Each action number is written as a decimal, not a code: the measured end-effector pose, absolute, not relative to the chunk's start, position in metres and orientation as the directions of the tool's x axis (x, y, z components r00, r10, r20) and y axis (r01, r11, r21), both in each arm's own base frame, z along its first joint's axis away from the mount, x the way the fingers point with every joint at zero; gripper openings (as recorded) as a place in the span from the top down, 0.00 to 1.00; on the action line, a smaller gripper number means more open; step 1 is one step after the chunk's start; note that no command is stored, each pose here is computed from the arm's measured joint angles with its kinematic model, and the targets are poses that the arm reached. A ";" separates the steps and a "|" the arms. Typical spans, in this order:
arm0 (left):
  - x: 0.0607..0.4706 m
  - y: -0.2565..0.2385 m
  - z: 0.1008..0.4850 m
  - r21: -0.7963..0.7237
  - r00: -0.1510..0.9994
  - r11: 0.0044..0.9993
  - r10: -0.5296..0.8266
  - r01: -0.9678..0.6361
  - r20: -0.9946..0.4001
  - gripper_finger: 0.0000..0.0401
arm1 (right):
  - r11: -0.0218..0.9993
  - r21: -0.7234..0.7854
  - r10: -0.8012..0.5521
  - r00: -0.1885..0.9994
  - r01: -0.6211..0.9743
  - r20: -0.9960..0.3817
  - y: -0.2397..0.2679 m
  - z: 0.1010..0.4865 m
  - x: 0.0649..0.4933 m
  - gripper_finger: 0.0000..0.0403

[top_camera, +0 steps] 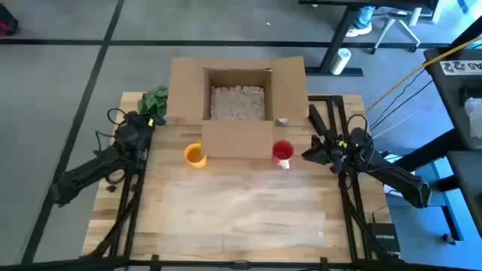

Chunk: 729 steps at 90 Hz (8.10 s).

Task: Wrap mug

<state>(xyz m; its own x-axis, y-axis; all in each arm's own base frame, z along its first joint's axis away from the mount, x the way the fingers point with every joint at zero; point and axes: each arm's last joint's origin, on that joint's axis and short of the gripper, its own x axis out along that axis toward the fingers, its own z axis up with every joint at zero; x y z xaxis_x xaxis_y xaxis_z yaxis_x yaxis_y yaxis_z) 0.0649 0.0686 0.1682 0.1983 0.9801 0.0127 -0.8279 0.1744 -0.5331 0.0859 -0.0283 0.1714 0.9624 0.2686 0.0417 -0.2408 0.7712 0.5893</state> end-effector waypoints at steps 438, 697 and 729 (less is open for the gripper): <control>0.112 0.055 0.282 0.165 0.766 0.834 0.549 -0.526 -0.335 1.00 | 0.951 0.247 -0.079 0.916 0.188 -0.392 -0.045 0.361 0.104 0.83; 0.157 0.001 0.237 -0.084 0.698 0.956 0.144 -0.282 -0.702 1.00 | 0.880 0.233 0.028 0.444 0.415 -0.896 -0.064 0.223 0.223 0.83; 0.155 0.001 0.223 -0.084 0.674 0.952 0.145 -0.295 -0.725 1.00 | 0.877 0.221 0.014 0.435 0.428 -0.900 -0.064 0.223 0.222 0.83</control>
<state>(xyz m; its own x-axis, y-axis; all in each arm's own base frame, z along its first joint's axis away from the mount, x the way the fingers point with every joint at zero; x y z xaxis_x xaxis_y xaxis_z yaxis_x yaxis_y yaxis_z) 0.1551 0.0006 0.2229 0.6736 0.1449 -0.7247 -0.2950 0.9518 -0.0839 0.2219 -0.0642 0.2230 0.4348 0.0144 -0.9004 0.4277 0.8766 0.2206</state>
